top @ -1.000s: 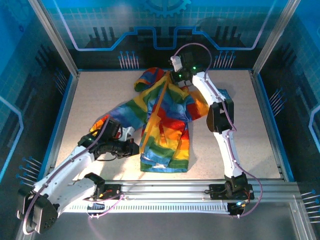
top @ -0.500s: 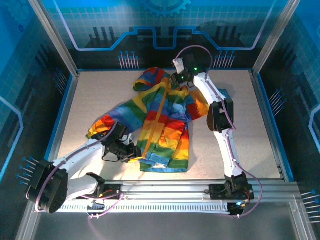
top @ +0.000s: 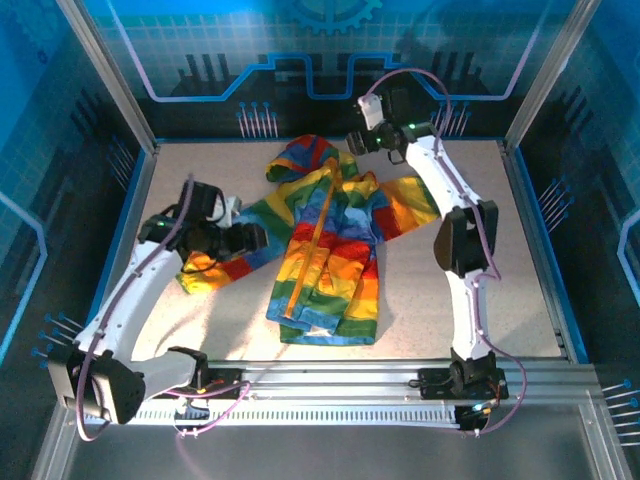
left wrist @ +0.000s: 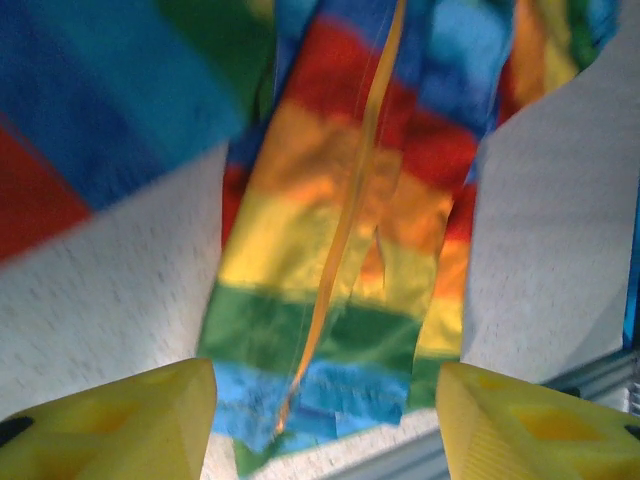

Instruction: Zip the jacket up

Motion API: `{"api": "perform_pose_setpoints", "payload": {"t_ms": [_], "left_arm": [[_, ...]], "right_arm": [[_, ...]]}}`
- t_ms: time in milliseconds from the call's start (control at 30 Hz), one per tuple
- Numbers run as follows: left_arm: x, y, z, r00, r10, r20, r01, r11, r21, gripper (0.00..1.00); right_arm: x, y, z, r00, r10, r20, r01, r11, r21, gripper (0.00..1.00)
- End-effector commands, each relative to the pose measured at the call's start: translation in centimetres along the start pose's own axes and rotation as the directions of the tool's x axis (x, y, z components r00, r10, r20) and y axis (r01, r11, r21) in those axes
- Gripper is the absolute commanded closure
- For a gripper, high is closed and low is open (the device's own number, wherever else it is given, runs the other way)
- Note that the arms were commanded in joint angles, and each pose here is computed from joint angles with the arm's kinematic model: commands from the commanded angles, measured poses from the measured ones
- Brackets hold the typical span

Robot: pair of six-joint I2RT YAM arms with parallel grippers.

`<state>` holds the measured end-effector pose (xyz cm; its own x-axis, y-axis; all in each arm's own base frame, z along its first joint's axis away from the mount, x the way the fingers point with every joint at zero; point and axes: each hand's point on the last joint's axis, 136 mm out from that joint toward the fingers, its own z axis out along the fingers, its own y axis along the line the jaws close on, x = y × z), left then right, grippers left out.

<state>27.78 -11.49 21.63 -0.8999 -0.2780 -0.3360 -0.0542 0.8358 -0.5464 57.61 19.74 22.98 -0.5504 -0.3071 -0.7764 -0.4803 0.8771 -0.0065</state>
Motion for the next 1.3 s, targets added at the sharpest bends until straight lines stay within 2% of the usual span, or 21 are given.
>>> {"api": "perform_pose_setpoints", "payload": {"t_ms": [0,133,300,433,533,667,733,767,967,1100,1167,1267], "left_arm": [[-3.7,-0.7,-2.5,0.992,0.077,0.096,-0.075,0.997,-0.024,0.36],[-7.2,-2.4,-3.6,0.981,0.108,0.16,-0.109,0.994,0.0,0.3],[-9.0,-2.2,-3.3,0.961,0.154,0.229,-0.158,0.987,0.001,0.27],[-9.1,-0.3,-2.4,0.946,0.129,0.298,-0.133,0.991,-0.008,0.24],[-8.5,2.2,-1.3,0.931,0.119,0.345,-0.104,0.993,-0.06,0.19],[-7.5,4.9,0.4,0.925,0.124,0.359,-0.092,0.99,-0.105,0.15],[-7.2,5.8,1.0,0.914,0.164,0.372,-0.123,0.983,-0.133,0.05],[-7.2,6.2,1.1,0.906,0.183,0.382,-0.134,0.979,-0.151,0.01],[-7.0,9.2,2.2,0.821,0.372,0.433,-0.251,0.917,-0.311,0.01],[-7.3,11.2,2.5,0.764,0.375,0.525,-0.195,0.91,-0.366,0.01],[-7.2,11.9,2.9,0.743,0.387,0.547,-0.189,0.904,-0.384,0.01],[-7.3,13.3,3.3,0.716,0.415,0.561,-0.171,0.884,-0.435,0.01]], "right_arm": [[-1.3,0.4,-3.3,0.996,0.011,0.09,-0.01,1.0,-0.006,0.31],[0.8,0.9,-6.3,0.994,0.021,0.106,-0.022,1.0,0.011,0.3],[4.6,0.9,-9.9,0.991,0.008,0.133,-0.017,0.998,0.068,0.27],[8.9,0.1,-12.3,0.99,0.019,0.142,-0.039,0.99,0.137,0.22],[12.6,-1.0,-13.6,0.987,0.052,0.151,-0.083,0.975,0.206,0.18],[17.3,-1.8,-14.5,0.976,0.113,0.189,-0.159,0.956,0.248,0.13],[19.2,-2.7,-15.1,0.965,0.142,0.222,-0.204,0.935,0.289,0.08],[19.8,-3.1,-15.3,0.96,0.149,0.237,-0.22,0.926,0.308,0.07],[23.3,-5.8,-16.2,0.938,0.195,0.287,-0.305,0.86,0.41,0.01],[24.8,-6.6,-16.1,0.921,0.176,0.347,-0.325,0.838,0.438,0.0],[25.3,-7.0,-16.2,0.907,0.153,0.392,-0.334,0.828,0.45,0.0],[26.2,-7.7,-15.6,0.892,0.199,0.406,-0.381,0.814,0.438,0.0]]}}
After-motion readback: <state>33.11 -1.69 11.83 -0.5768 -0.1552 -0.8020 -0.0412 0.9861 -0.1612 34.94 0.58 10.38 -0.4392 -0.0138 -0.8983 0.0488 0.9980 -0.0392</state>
